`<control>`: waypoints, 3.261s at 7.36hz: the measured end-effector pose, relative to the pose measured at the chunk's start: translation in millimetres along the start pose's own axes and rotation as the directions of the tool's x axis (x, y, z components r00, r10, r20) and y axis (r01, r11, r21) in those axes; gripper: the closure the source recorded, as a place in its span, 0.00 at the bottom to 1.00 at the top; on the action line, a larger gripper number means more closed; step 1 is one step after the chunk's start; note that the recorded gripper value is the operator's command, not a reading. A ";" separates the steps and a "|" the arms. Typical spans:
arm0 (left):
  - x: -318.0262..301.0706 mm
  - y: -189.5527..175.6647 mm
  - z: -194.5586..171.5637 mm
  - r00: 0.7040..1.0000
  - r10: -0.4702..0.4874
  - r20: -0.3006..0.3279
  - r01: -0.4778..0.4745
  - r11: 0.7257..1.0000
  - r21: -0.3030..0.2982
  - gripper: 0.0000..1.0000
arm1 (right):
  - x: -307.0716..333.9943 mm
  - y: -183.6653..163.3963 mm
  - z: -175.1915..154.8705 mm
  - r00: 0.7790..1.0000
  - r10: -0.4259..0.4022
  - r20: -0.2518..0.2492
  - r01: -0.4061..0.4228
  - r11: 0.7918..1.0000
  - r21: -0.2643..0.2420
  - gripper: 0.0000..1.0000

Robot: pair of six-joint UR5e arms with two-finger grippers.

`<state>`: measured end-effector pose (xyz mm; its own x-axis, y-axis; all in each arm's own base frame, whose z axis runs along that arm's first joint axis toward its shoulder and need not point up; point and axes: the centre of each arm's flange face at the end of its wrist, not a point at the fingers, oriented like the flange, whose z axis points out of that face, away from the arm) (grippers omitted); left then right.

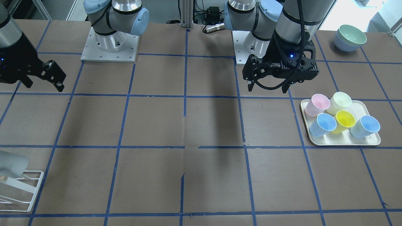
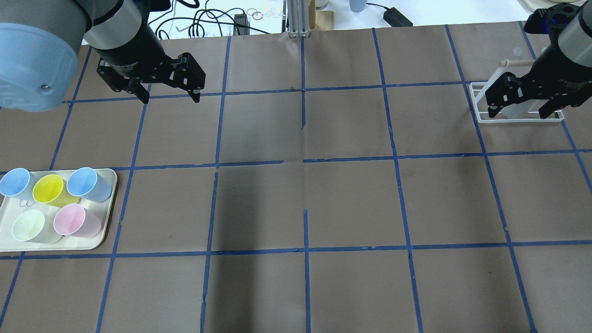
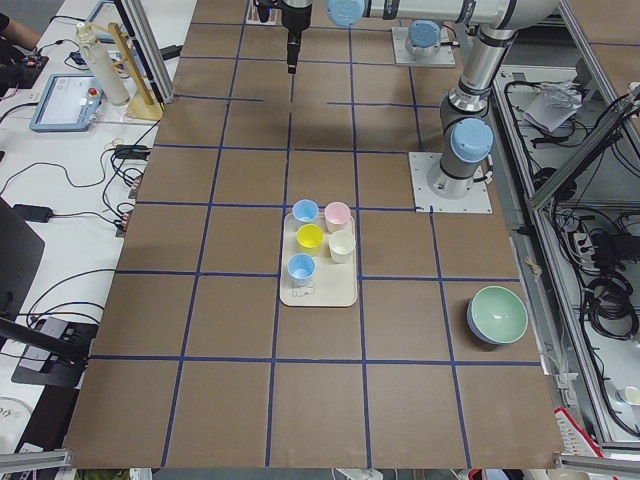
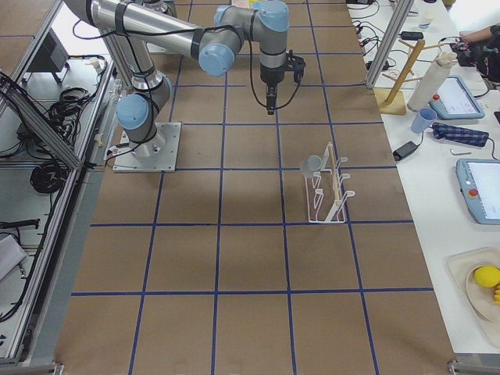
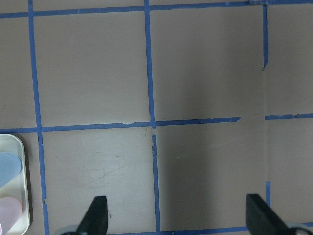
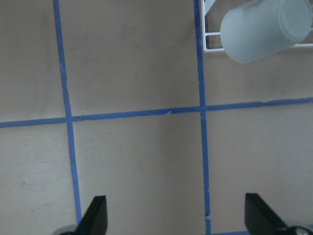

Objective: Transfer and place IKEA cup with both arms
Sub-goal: 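Move the right gripper to the white cup on the wire rack, then close the right gripper on the white cup and lift it off the rack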

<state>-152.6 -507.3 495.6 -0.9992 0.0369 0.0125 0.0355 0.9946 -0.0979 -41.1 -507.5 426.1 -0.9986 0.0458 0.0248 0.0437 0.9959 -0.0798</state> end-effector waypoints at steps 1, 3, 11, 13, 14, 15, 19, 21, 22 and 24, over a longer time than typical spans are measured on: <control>0.0 0.0 0.2 1.000 -0.001 0.000 0.001 1.000 0.000 0.00 | 19.3 -12.0 11.6 0.999 -0.044 -0.006 0.044 0.999 0.021 0.00; -0.4 -0.2 0.0 1.000 0.001 0.000 -0.001 1.000 0.000 0.00 | 55.7 -26.7 25.3 0.985 -0.170 0.038 0.168 0.984 0.061 0.00; -1.4 -0.4 0.3 1.000 0.003 0.000 -0.003 1.000 -0.001 0.00 | 105.1 -87.0 76.8 0.866 -0.500 -0.017 0.493 0.846 0.201 0.00; -1.2 -0.3 0.4 1.000 0.004 -0.001 -0.004 1.000 -0.001 0.00 | 108.8 -93.6 91.4 0.859 -0.512 -0.020 0.505 0.839 0.201 0.00; -1.1 -0.3 0.3 1.000 0.004 -0.002 -0.004 1.000 -0.001 0.00 | 110.7 -96.5 96.5 0.857 -0.514 -0.028 0.509 0.836 0.204 0.00; -1.2 -0.4 0.2 1.000 0.004 -0.002 -0.004 1.000 0.000 0.00 | 111.9 -97.9 99.1 0.857 -0.515 -0.032 0.510 0.836 0.206 0.00; -1.4 -0.4 0.4 1.000 0.003 -0.002 -0.003 1.000 -0.001 0.00 | 116.0 -102.0 122.4 0.862 -0.508 -0.004 0.499 0.845 0.191 0.00; -1.3 -0.5 0.0 1.000 0.003 -0.002 -0.003 1.000 0.000 0.00 | 124.9 -100.7 127.5 0.867 -0.498 0.002 0.489 0.852 0.186 0.00; -1.3 -0.5 -0.2 1.000 0.003 -0.002 -0.003 1.000 0.001 0.00 | 127.0 -100.3 127.6 0.869 -0.495 0.003 0.486 0.854 0.186 0.00; -1.3 -0.5 -0.2 1.000 0.003 -0.002 -0.003 1.000 0.001 0.00 | 128.0 -100.4 128.9 0.870 -0.492 0.005 0.483 0.856 0.186 0.00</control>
<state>-151.2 -507.8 495.9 -0.9991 0.0403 0.0140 0.0388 0.9944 -0.0984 -177.0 -611.8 308.8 -0.8909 -0.4506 0.0562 -0.4501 0.8596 -0.2420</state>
